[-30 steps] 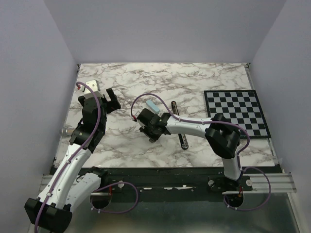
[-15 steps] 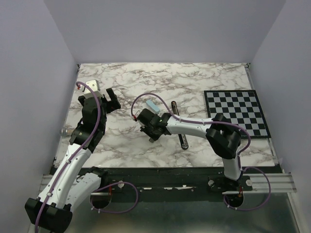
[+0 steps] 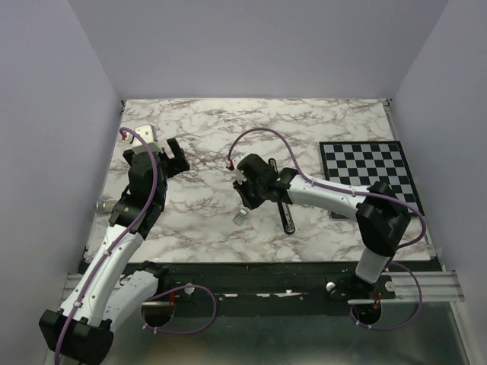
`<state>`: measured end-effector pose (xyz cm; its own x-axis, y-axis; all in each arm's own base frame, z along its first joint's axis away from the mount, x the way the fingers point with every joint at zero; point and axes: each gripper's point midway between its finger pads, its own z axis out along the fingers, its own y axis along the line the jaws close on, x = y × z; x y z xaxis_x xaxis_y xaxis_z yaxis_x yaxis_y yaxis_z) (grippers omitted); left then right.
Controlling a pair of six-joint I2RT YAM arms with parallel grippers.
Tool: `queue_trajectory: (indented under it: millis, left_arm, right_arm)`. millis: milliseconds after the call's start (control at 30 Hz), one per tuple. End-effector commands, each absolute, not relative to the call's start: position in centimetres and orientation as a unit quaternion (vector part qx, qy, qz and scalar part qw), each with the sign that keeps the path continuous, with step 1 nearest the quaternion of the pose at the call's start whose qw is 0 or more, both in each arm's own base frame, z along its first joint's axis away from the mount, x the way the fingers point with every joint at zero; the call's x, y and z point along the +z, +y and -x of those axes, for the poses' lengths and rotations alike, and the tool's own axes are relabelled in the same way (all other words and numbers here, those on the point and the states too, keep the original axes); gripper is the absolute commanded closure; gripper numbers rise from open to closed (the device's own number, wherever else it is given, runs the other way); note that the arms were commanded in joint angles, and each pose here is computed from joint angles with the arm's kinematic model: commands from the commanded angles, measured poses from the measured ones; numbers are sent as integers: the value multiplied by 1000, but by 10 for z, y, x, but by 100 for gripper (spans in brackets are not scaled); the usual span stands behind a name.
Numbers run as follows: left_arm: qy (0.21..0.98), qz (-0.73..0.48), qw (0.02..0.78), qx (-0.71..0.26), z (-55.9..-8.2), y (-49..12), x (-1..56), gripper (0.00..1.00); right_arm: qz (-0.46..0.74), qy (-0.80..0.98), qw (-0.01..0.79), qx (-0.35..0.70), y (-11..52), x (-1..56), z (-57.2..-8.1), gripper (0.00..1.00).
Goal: Load the staples into the stapler
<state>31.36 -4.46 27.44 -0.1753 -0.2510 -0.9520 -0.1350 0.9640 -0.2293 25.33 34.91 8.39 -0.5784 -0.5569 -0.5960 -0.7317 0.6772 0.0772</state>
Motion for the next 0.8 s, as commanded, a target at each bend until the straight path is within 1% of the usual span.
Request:
queue_trajectory:
  millis: [0, 67, 100, 200, 433, 600, 767]
  left_arm:
    - [763, 123, 632, -59, -316, -48, 277, 1]
    - [762, 123, 633, -59, -316, -48, 277, 1]
    - [762, 123, 633, -58, -315, -48, 278, 1]
    - [763, 124, 632, -57, -316, -47, 276, 1]
    - [764, 122, 631, -58, -316, -48, 276, 1]
    - [765, 122, 630, -57, -317, -48, 275, 1]
    - [765, 122, 630, -59, -317, -49, 275, 1]
  right_arm:
    - [385, 865, 266, 181, 360, 80, -245, 70]
    - [398, 863, 267, 164, 363, 74, -244, 65]
    - [398, 864, 273, 145, 361, 71, -248, 60]
    - [405, 864, 273, 118, 362, 61, -249, 54]
    - [412, 867, 268, 85, 362, 43, -253, 55]
    - [395, 873, 282, 51, 352, 42, -262, 60]
    - [376, 880, 290, 33, 340, 44, -271, 62]
